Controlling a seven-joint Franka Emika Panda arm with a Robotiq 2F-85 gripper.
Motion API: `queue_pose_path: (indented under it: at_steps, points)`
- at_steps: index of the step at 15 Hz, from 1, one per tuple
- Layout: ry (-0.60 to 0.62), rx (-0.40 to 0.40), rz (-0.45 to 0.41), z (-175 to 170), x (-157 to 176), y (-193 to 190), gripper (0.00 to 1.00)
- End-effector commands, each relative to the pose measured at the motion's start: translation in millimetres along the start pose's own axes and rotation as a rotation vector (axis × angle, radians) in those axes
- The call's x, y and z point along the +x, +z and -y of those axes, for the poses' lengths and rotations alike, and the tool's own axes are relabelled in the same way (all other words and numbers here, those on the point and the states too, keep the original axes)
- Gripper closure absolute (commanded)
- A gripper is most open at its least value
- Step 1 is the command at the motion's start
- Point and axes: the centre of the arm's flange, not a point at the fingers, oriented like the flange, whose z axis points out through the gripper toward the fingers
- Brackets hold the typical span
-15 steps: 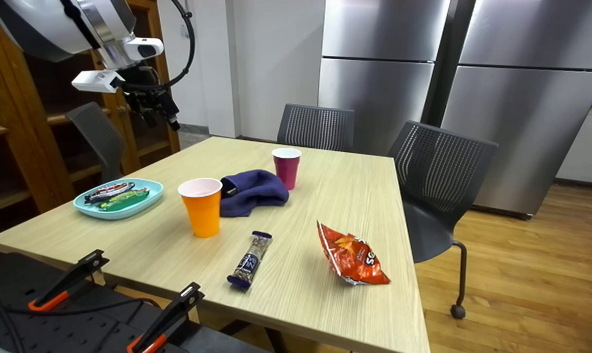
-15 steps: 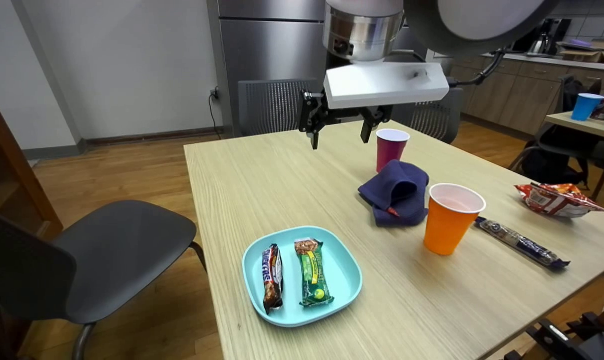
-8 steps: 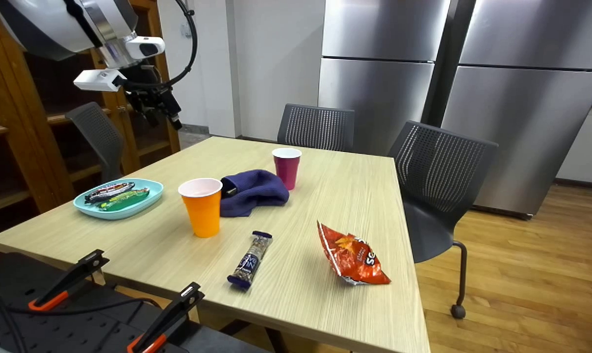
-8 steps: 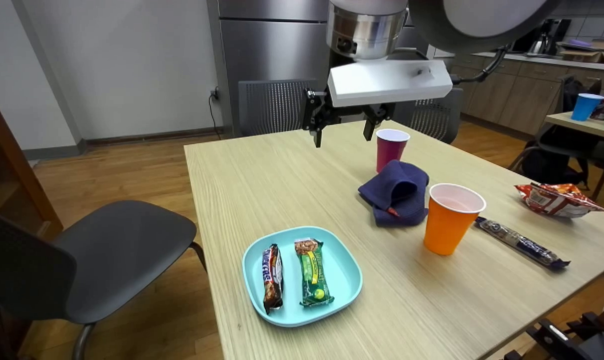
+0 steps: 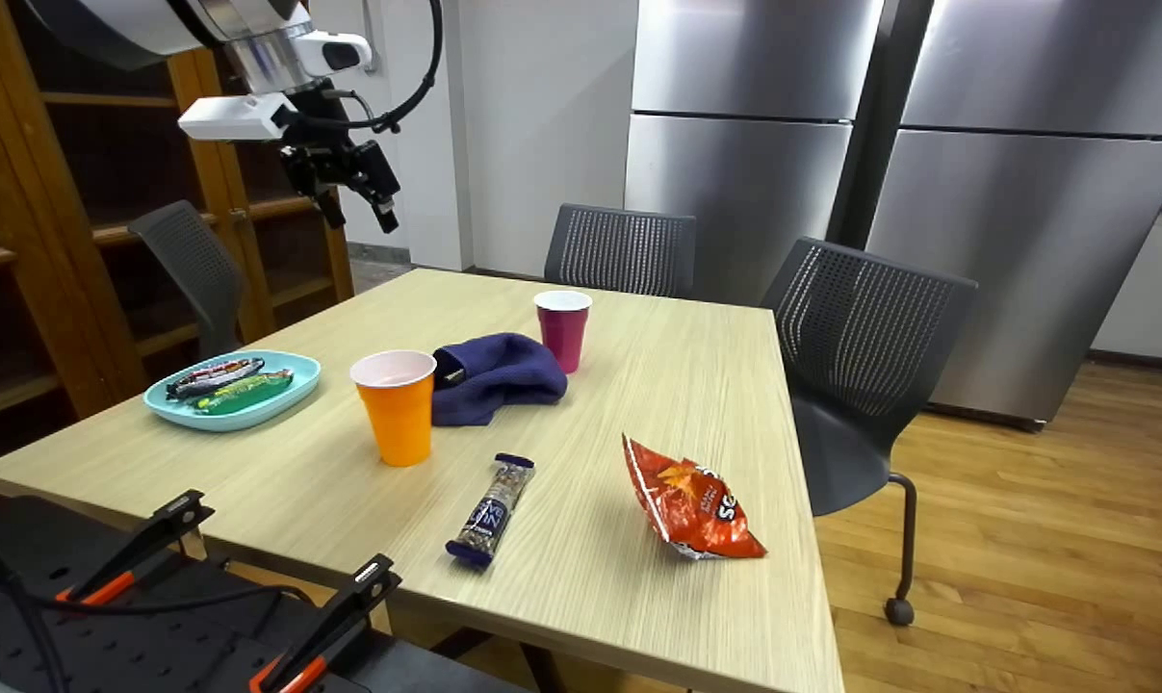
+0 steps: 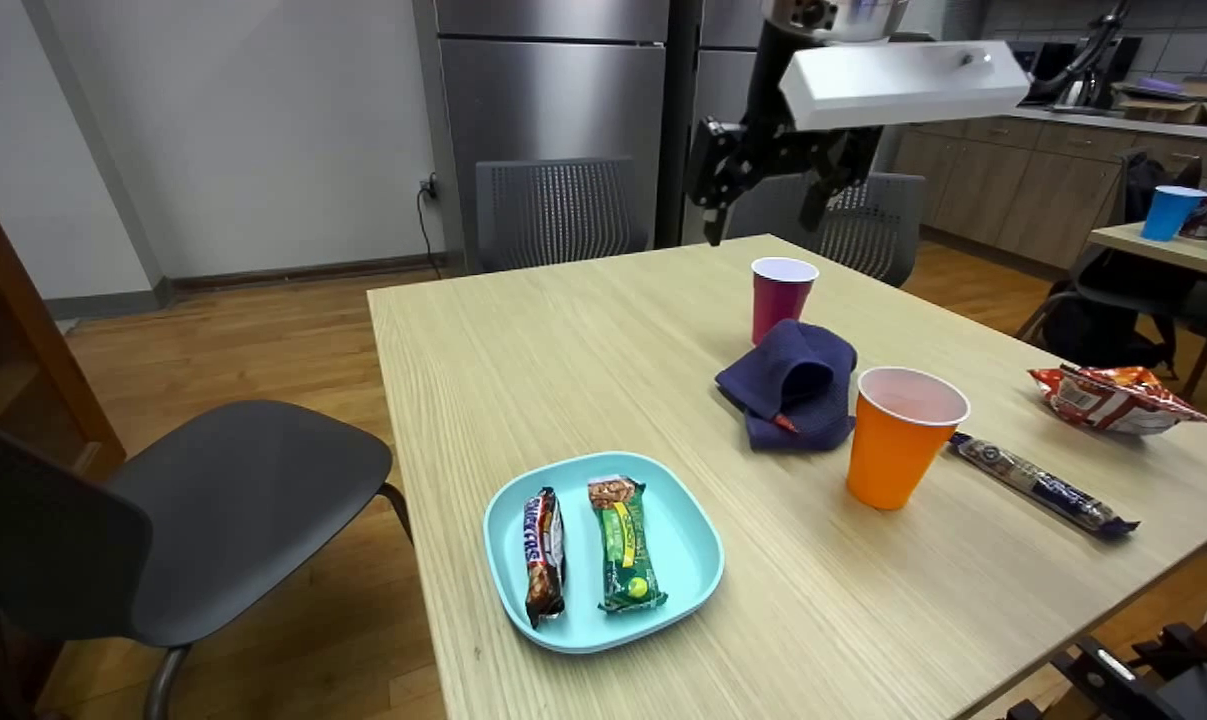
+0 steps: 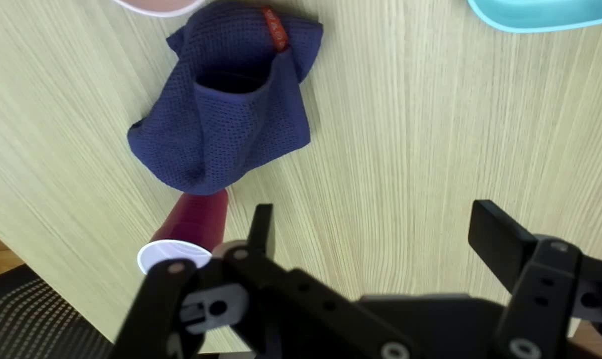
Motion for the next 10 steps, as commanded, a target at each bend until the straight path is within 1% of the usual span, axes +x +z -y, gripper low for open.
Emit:
queue_pose_path:
  at_steps: [1,5,8,10]
  points:
    - [-0.057,0.023,0.043,-58.6,-3.0,-24.8,0.0]
    - [-0.074,0.05,0.053,-115.8,-6.0,-32.9,0.0]
    - [-0.066,0.079,0.064,-152.7,-13.7,-33.7,0.0]
    - [-0.052,0.096,0.086,-173.1,-20.3,-29.4,0.0]
